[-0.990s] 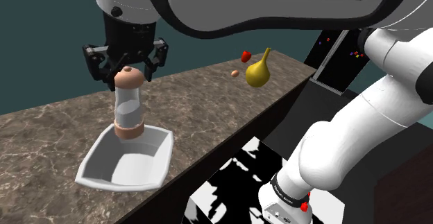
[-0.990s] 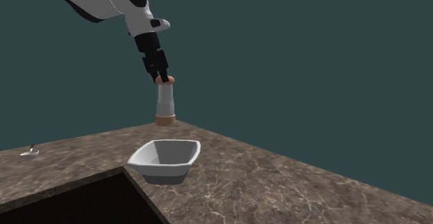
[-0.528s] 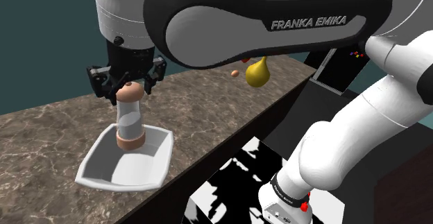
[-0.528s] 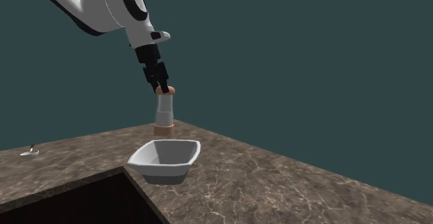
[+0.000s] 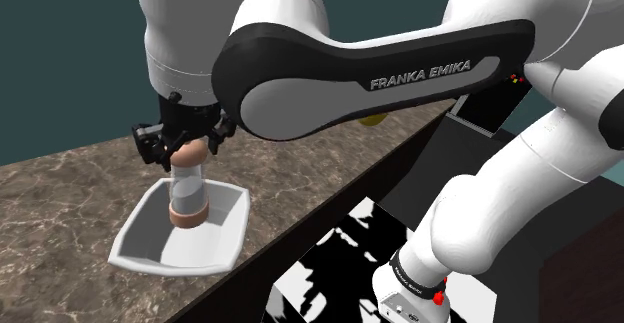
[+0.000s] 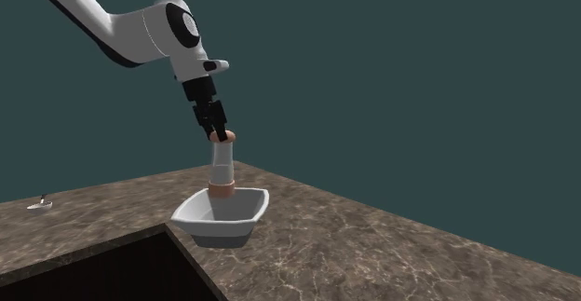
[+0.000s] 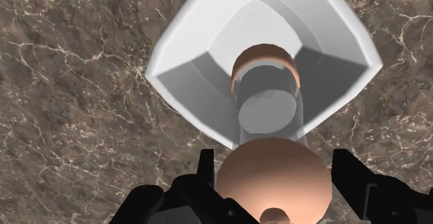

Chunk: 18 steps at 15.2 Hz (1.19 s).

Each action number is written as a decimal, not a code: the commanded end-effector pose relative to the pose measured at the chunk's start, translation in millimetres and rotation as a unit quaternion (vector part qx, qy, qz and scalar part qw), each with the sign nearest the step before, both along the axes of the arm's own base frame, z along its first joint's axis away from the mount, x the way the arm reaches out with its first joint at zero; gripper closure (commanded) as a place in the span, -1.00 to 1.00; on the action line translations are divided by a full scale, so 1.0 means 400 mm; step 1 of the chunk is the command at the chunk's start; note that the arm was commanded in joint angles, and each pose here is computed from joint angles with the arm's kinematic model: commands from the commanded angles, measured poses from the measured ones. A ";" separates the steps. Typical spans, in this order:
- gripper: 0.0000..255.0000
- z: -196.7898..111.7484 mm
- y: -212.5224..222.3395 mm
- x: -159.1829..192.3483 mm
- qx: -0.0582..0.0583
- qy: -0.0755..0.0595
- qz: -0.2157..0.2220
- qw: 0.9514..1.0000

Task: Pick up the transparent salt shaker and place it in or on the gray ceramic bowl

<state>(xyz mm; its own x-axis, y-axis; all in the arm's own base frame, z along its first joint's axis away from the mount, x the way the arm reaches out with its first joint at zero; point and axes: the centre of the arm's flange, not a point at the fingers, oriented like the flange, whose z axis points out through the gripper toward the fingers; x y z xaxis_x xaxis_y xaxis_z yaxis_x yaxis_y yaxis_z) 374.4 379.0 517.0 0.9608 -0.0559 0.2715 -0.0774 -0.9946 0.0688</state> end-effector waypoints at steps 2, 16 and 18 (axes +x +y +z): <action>1.00 -0.040 0.000 0.000 0.000 0.000 0.000 1.000; -1.00 -0.061 0.000 0.000 0.000 0.000 0.000 1.000; -1.00 -0.061 0.000 0.000 0.000 0.000 0.000 1.000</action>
